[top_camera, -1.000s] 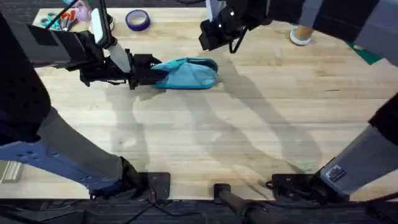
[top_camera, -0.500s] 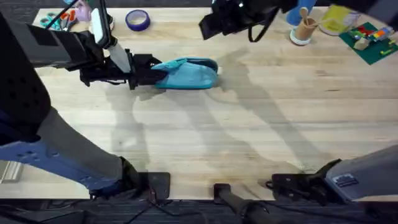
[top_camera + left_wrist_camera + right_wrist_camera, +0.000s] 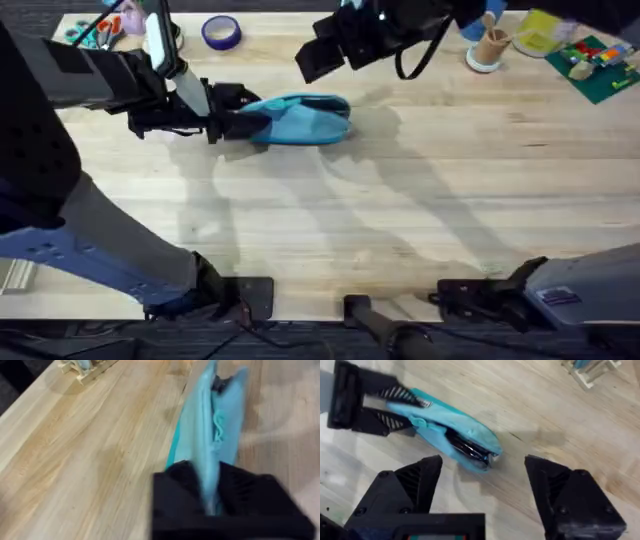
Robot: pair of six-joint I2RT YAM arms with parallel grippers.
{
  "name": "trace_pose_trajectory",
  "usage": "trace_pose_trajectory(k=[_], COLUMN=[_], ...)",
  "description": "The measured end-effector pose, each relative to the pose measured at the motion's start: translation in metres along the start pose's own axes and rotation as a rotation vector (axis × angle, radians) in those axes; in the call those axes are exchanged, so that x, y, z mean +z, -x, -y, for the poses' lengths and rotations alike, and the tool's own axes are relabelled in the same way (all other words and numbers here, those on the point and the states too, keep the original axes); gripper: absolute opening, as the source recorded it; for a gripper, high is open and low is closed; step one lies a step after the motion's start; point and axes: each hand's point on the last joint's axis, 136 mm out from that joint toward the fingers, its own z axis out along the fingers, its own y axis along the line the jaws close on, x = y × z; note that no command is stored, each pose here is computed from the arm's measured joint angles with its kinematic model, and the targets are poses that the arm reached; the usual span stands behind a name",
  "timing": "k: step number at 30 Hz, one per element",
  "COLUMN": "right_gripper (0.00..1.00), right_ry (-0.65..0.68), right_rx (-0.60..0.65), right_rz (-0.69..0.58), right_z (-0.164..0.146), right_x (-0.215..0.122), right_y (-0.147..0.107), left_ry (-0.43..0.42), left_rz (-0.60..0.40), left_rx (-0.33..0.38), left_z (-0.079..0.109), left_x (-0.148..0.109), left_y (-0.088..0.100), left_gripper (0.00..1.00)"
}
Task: Unzip the bag, pick up the pens from the table one at a time and place them inside, then zip the bag closed.
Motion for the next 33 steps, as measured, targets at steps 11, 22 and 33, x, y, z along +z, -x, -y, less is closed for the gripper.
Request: trace_pose_trajectory(k=[11,22,33], right_gripper=[0.997,0.997,0.997], right_ry=[0.001,0.001,0.001], right_rx=[-0.002,-0.002,-0.002], right_rz=[0.0,0.0,0.0], right_z=[-0.001,-0.001,-0.001], right_x=[0.0,0.0,0.0], right_y=[0.0,0.0,0.0], left_ry=[0.003,-0.015,0.091], left_rz=[0.018,0.017,-0.044], left_rx=[-0.003,-0.07,-0.047], left_z=[-0.001,0.008,0.006], left_x=[-0.001,-0.004,-0.046], left_y=[0.003,0.002,0.024], left_gripper=[0.993,0.993,0.993])
